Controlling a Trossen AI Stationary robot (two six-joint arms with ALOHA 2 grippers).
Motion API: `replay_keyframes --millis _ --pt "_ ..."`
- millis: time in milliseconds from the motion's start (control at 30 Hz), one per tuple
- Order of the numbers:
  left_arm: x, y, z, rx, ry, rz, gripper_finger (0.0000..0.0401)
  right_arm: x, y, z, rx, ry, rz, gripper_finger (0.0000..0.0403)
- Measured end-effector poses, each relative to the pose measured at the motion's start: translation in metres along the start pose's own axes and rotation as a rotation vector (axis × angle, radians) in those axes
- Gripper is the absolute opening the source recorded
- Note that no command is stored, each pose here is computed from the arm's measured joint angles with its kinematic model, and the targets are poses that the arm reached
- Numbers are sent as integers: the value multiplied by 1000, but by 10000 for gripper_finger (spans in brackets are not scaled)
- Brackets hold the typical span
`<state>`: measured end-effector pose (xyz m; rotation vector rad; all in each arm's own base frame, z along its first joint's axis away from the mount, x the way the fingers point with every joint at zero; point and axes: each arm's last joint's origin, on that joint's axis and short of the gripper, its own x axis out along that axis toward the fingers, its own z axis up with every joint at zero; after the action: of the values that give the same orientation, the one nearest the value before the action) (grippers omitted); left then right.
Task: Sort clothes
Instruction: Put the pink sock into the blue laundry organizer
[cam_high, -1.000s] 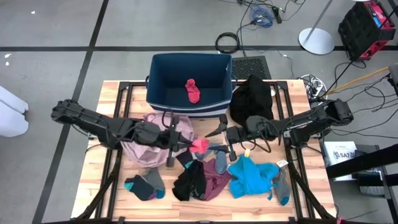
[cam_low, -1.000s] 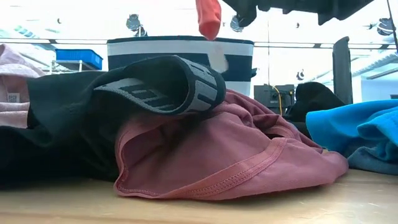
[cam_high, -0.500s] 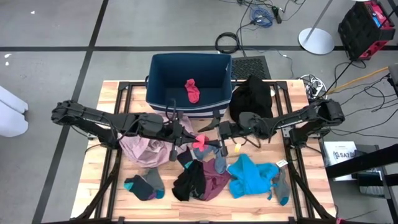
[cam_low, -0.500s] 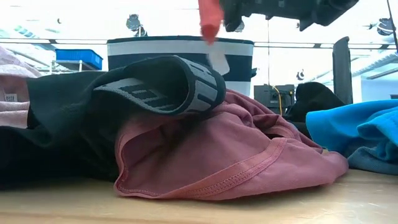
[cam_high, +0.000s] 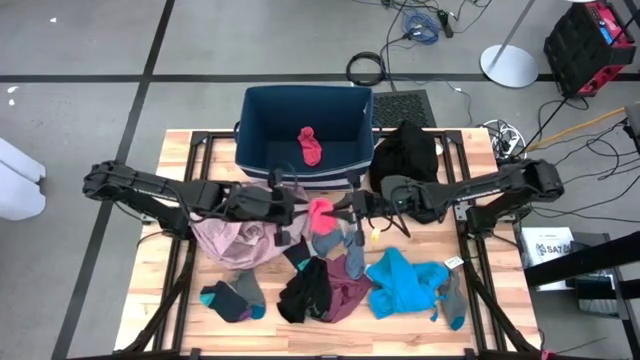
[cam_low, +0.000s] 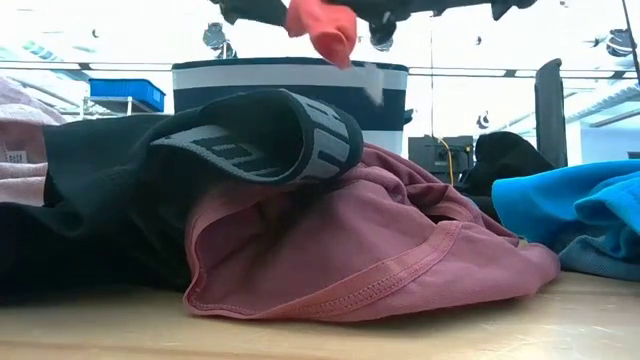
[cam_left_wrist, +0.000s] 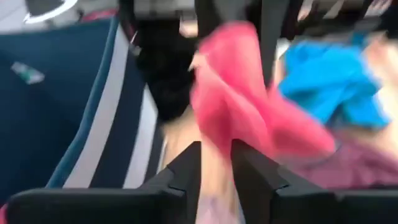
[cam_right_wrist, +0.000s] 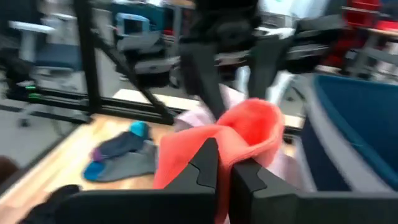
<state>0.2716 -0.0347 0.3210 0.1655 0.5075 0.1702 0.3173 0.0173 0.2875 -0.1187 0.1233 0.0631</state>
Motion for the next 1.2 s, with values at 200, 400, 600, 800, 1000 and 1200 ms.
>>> replay_keyframes --millis 200,400,600,800,1000,1200 --pt "-2 -3 -10 -21 101 -12 151 -21 -7 13 -20 30 -121 1" --pt "-11 0 -23 -68 229 -1 168 -43 -19 35 -52 -28 -200 1" --pt "-16 -11 -25 -109 249 -16 168 -51 -43 77 -77 -7 -269 0" --pt "-24 -24 -24 -41 193 125 168 -48 -85 120 -100 104 -371 0" --pt "-30 -35 -21 -6 136 201 168 -33 -136 134 -53 239 -393 0" --pt "-33 -33 -21 18 103 349 168 -7 -177 122 42 349 -384 0"
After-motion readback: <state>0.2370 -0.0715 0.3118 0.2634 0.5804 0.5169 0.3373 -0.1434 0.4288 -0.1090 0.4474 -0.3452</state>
